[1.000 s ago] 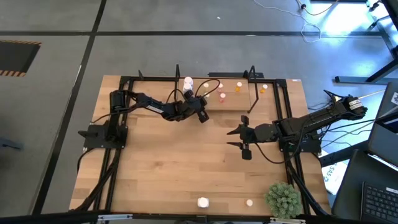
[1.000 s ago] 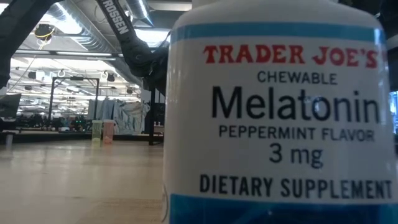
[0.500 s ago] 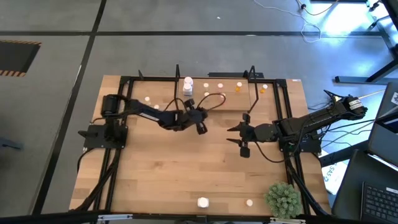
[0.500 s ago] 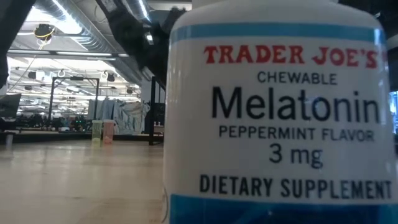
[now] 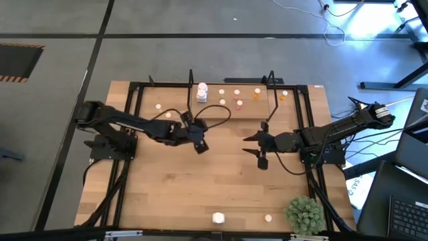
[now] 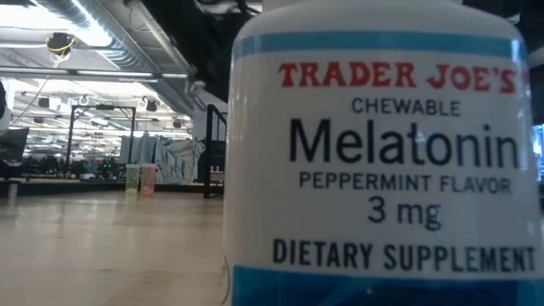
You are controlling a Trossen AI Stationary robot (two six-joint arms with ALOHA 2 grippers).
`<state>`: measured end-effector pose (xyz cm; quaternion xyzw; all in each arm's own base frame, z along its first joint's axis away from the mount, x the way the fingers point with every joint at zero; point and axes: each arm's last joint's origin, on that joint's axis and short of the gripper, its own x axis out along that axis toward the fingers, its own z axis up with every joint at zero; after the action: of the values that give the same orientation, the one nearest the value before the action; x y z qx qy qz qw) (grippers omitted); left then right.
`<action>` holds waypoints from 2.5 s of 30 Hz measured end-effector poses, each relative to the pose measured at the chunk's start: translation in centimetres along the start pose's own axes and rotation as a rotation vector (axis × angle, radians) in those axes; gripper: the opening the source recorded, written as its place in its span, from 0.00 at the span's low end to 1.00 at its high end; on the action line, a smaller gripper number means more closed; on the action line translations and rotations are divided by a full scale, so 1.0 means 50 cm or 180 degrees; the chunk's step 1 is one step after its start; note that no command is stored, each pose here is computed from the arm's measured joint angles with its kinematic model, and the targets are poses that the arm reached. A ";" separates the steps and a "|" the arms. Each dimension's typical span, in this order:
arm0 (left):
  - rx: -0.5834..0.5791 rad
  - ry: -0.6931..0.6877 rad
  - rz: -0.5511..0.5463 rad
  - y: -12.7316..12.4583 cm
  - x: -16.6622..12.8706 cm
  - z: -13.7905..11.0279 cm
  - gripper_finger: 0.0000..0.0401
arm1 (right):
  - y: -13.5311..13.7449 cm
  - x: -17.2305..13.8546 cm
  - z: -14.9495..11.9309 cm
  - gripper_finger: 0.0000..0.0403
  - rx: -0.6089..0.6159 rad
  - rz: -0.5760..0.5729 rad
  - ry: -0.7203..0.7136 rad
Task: Pick and place medicine bottles onto shelf by color
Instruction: Put the white pill bottle on the shelf aligned with the other white pill bottles
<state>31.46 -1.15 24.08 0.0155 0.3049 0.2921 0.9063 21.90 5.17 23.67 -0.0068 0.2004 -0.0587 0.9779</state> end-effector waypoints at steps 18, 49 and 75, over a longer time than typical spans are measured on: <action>0.0024 0.0107 -0.0081 0.011 -0.170 -0.026 0.00 | 0.034 -0.053 0.102 0.41 -0.0563 0.0525 0.0869; 0.0084 0.0080 -0.0966 -0.092 -0.316 -0.107 0.00 | 0.266 0.082 0.132 0.44 0.0377 0.1669 0.1707; 0.0162 0.0066 -0.1195 -0.107 -0.351 -0.127 0.00 | 0.394 0.231 0.056 0.52 -0.0765 0.1756 0.1163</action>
<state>19.37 -16.00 27.34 -0.0218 0.3190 0.1102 0.9411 35.75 23.37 20.99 -0.0568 0.3718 0.2315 0.8972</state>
